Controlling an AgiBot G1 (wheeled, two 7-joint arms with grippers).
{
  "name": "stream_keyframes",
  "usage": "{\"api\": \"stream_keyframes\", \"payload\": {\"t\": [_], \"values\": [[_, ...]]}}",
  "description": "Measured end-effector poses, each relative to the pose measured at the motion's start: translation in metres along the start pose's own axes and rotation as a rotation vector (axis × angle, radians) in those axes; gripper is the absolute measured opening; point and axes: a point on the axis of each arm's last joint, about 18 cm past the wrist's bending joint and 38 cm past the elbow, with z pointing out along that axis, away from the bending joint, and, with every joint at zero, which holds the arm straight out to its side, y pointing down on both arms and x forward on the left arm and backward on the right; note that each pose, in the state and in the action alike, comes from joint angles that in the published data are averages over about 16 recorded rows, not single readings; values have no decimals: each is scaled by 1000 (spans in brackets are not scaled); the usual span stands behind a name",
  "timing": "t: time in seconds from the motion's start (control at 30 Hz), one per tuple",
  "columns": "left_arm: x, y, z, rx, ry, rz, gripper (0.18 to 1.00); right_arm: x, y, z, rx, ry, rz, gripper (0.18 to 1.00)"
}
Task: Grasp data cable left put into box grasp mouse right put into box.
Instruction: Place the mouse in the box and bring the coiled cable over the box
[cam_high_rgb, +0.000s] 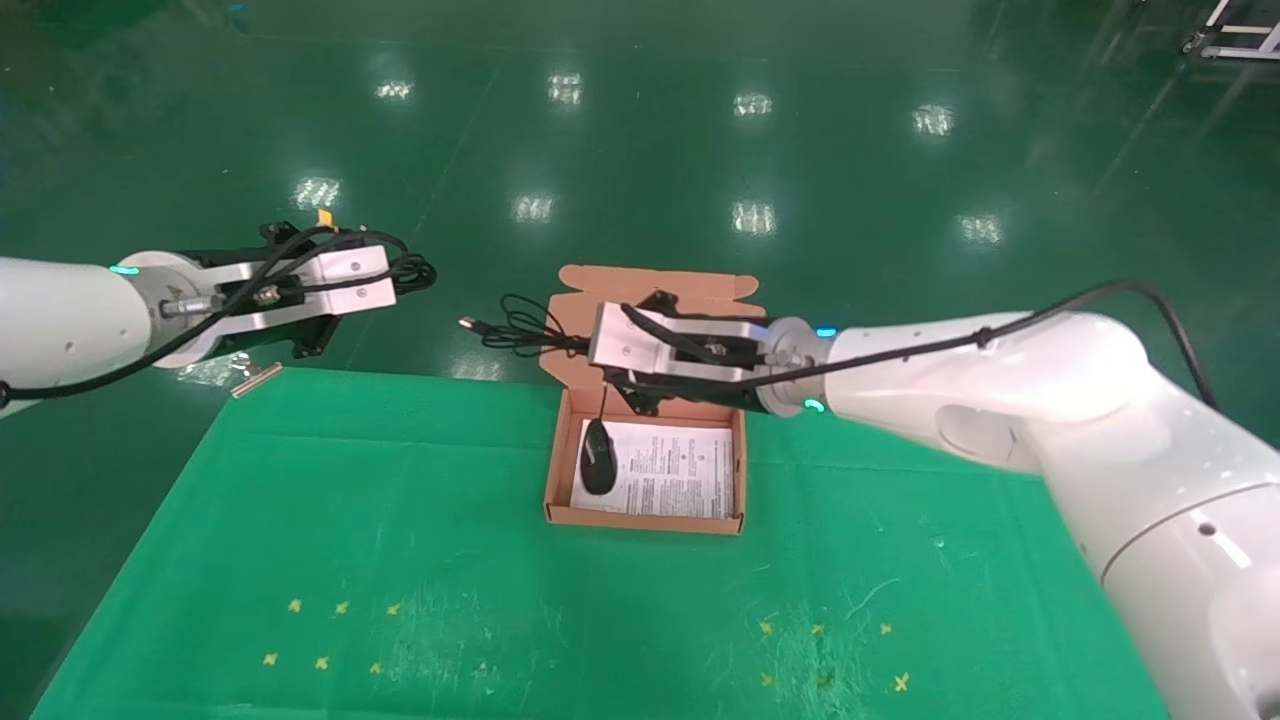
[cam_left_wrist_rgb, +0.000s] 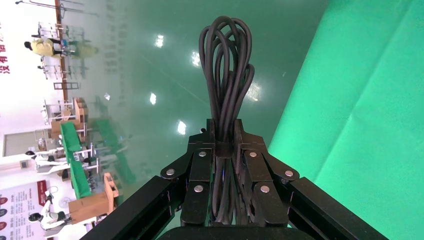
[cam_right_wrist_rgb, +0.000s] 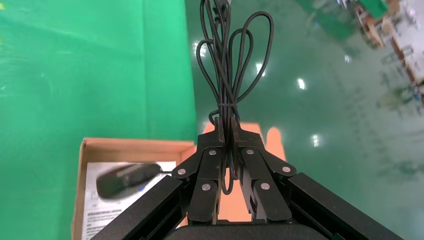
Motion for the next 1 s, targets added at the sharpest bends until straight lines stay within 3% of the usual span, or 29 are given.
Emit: {"api": "stream_keyframes", "payload": {"t": [0.47, 0.77, 1.0], "values": [[0, 0, 0, -1, 0, 0, 245, -37, 50, 3, -144, -45, 142, 200], [7, -6, 5, 13, 15, 4, 245, -41, 57, 0, -167, -62, 147, 216], [30, -30, 20, 78, 53, 10, 245, -31, 66, -15, -179, -45, 129, 268]]}}
